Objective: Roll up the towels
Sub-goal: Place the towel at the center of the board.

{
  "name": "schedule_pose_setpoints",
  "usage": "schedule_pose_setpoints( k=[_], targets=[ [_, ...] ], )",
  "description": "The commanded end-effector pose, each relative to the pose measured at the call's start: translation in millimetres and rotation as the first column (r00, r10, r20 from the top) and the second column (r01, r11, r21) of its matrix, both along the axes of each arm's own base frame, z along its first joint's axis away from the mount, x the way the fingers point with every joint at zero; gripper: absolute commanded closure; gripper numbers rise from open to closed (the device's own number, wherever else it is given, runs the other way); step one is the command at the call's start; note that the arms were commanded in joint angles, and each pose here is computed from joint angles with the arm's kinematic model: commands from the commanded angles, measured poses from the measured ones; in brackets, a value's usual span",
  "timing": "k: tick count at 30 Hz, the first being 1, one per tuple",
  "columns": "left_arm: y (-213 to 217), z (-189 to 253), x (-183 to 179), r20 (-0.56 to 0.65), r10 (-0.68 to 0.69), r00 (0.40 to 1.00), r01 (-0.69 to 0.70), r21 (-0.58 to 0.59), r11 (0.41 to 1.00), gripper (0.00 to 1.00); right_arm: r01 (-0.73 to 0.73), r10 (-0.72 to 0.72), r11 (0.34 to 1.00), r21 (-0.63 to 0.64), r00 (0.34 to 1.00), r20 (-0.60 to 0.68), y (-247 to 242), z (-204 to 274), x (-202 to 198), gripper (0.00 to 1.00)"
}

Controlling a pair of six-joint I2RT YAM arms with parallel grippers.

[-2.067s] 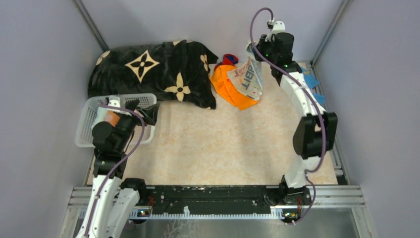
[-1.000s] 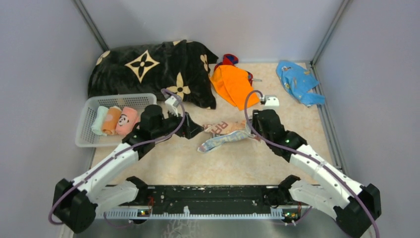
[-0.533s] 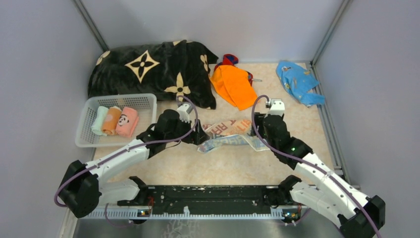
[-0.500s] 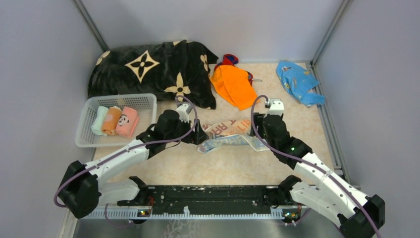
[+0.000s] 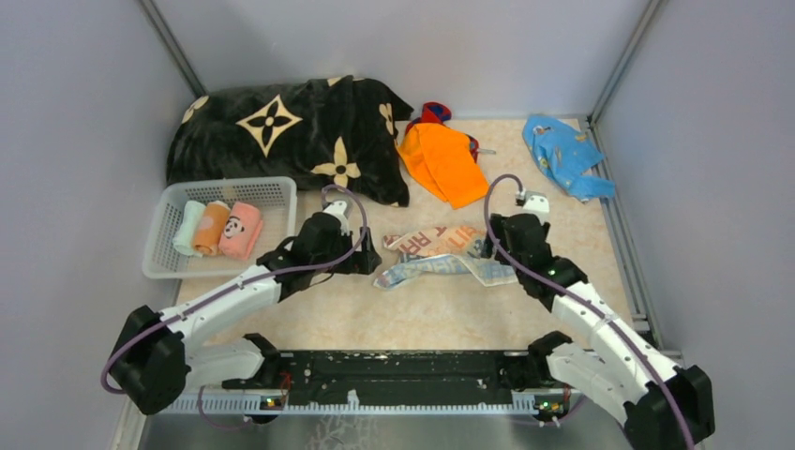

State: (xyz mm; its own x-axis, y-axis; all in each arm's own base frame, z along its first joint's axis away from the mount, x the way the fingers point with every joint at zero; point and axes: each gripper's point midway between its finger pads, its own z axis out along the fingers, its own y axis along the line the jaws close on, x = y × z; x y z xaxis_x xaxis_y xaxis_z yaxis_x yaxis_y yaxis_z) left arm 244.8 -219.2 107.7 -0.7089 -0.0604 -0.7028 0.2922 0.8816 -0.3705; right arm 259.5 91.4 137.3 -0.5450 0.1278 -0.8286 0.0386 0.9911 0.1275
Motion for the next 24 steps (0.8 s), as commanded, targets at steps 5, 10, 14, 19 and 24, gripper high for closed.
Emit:
schedule_pose_setpoints(
  k=[5,10,14,19,24],
  targets=[
    [1.7,-24.6,-11.2,-0.113,-0.027,0.993,0.036,0.074,0.997,0.01,0.319,-0.296,0.934,0.161,0.943,-0.151,-69.1,-42.0,-2.1,0.22],
    [-3.8,-45.8,-25.3,-0.212,-0.078,0.974,0.100,0.096,0.990,0.01,0.473,-0.454,0.877,0.086,0.873,-0.179,-107.7,-56.4,-9.8,0.23],
    [-5.5,-57.0,-31.6,-0.234,-0.092,0.968,0.122,0.118,0.986,0.01,0.496,-0.469,0.865,0.071,0.851,-0.234,-114.1,-70.1,-10.6,0.34],
    [-9.4,-64.1,-33.5,-0.242,-0.108,0.964,0.144,0.133,0.981,0.01,0.514,-0.483,0.857,0.027,0.821,-0.306,-117.5,-82.9,-11.8,0.53],
    [-12.2,-70.3,-35.4,-0.242,-0.122,0.962,0.160,0.145,0.976,0.01,0.529,-0.496,0.848,-0.004,0.793,-0.354,-119.2,-93.6,-15.2,0.59]
  ],
)
